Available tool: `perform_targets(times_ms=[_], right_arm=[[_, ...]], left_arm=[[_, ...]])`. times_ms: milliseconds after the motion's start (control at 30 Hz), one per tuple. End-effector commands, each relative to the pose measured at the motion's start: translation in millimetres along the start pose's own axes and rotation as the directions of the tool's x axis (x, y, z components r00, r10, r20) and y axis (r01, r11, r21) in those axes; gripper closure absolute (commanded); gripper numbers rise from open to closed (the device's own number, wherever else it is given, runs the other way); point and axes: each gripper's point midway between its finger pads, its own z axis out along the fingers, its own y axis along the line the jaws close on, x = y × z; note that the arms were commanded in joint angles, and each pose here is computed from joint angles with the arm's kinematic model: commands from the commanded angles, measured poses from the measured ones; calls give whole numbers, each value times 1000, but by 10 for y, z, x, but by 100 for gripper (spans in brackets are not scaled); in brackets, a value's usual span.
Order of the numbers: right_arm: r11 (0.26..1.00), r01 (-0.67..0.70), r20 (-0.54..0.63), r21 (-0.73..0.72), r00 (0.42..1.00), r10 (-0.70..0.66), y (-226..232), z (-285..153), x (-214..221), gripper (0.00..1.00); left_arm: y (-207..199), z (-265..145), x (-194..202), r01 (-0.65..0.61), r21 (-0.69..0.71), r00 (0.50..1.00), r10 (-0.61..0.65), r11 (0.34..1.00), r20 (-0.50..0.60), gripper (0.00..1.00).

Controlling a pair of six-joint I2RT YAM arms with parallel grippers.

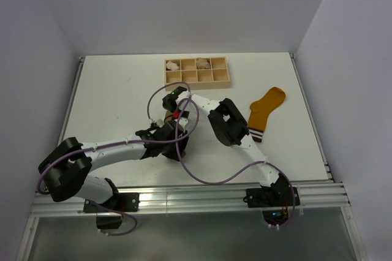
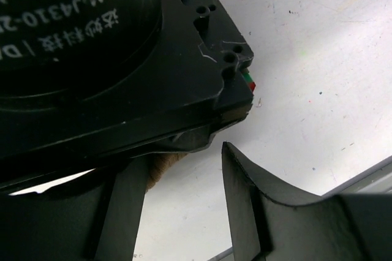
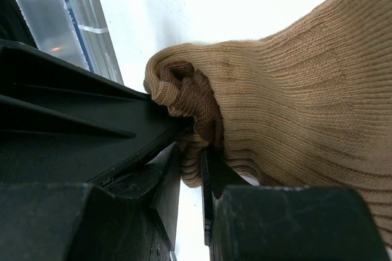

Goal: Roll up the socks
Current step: Roll the sock at the center of the board.

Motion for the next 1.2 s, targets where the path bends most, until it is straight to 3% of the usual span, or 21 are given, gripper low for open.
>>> perform_targets(times_ms=[0, 333, 567, 733, 1167], right_arm=[[994, 33, -284, 107, 959, -1, -504, 260, 614, 100], [995, 29, -282, 96, 959, 0, -481, 253, 633, 100], [994, 9, -295, 109, 955, 23, -489, 200, 714, 100], [985, -22, -275, 173, 959, 70, -603, 7, 735, 100], [929, -34, -228, 368, 965, 126, -896, -475, 732, 100]], left_arm=[[252, 67, 402, 87, -103, 986, -100, 991, -133, 44], [309, -28, 341, 111, -129, 989, -123, 985, -88, 37], [137, -161, 44, 70, -31, 998, -70, 997, 6, 35], [83, -131, -147, 12, -10, 998, -11, 1000, 55, 36], [69, -34, -434, -4, 59, 989, -5, 998, 151, 37]])
